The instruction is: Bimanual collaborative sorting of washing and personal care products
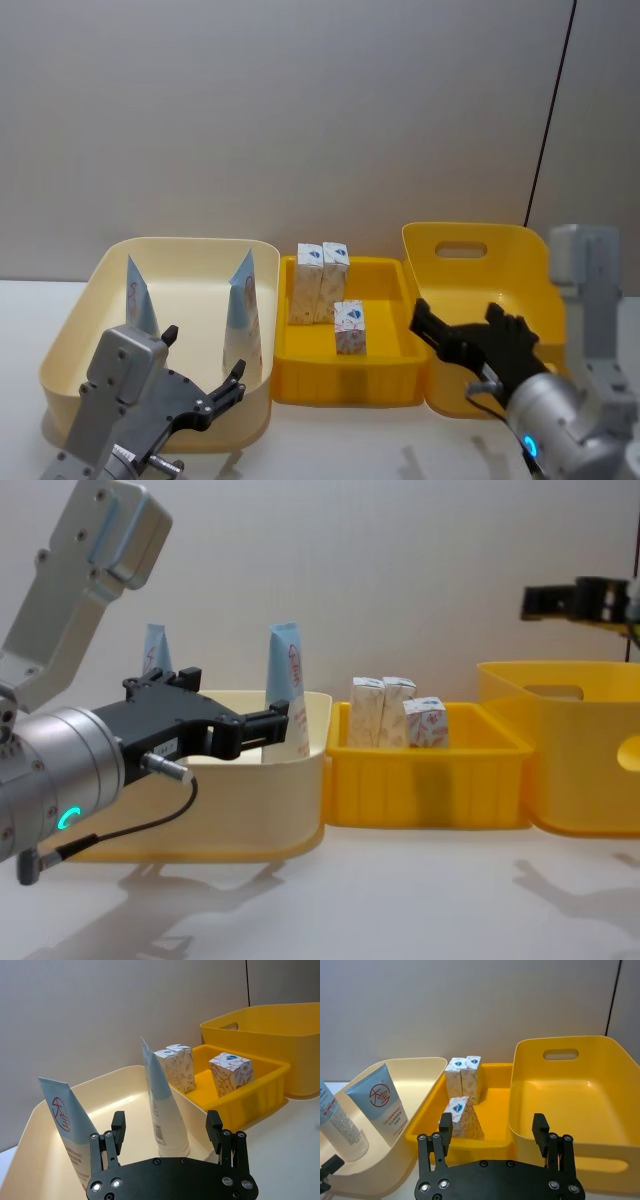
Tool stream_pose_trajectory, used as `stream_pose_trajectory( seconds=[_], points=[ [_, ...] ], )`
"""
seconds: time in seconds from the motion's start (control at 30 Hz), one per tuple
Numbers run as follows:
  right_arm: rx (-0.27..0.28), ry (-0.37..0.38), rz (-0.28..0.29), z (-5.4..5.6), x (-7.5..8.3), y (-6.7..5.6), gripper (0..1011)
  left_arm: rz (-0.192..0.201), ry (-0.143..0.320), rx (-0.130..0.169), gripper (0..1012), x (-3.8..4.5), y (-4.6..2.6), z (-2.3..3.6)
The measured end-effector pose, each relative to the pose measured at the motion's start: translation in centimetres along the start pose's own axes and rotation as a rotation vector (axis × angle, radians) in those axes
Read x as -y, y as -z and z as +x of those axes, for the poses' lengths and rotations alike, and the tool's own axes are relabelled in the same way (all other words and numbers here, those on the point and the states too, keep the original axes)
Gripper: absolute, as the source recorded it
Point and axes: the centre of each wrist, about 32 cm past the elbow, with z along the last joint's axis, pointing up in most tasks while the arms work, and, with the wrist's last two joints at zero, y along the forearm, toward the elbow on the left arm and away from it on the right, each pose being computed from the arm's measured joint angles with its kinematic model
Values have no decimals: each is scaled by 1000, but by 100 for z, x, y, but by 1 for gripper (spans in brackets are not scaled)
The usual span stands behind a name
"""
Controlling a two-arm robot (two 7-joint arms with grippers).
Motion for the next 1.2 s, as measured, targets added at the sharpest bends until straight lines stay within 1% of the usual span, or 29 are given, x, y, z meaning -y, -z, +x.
stream_pose_trajectory(
  seconds=[0.13, 0.2, 0.27, 0.3, 0.33, 0.43, 0.53, 0.6, 0.63, 0.7, 0.8, 0.83, 0.97, 1.2],
  points=[
    [31, -20, -19, -52, -93, -103, 1001, 0, 0, 0, 1002, 0, 0, 0],
    [55, -39, -36, -83, -155, -166, 1001, 0, 0, 0, 1002, 0, 0, 0],
    [68, -49, -49, -99, -196, -201, 1001, 0, 0, 0, 1002, 0, 0, 0],
    [80, -58, -61, -117, -232, -242, 1001, 0, 0, 0, 1002, 0, 0, 0],
    [80, -58, -61, -117, -232, -242, 1001, 0, 0, 0, 1002, 0, 0, 0],
    [109, -72, -110, -150, -353, -318, 1001, 0, 0, 0, 1002, 0, 0, 0],
    [125, -74, -144, -180, -455, -371, 1001, 0, 0, 0, 1002, 0, 0, 0],
    [131, -73, -155, -194, -501, -393, 1001, 0, 0, 0, 1002, 0, 0, 0],
    [138, -70, -170, -205, -550, -406, 1001, 0, 0, 0, 1002, 0, 0, 0],
    [144, -66, -182, -218, -598, -418, 1001, 0, 0, 0, 1002, 0, 0, 0],
    [161, -50, -213, -258, -740, -425, 1001, 0, 0, 0, 1002, 0, 0, 0],
    [161, -50, -213, -258, -740, -425, 1001, 0, 0, 0, 1002, 0, 0, 0],
    [179, -33, -241, -297, -883, -422, 1001, 0, 0, 0, 1002, 0, 0, 0],
    [203, -20, -283, -343, -1049, -394, 1001, 0, 0, 0, 1002, 0, 0, 0]
  ],
)
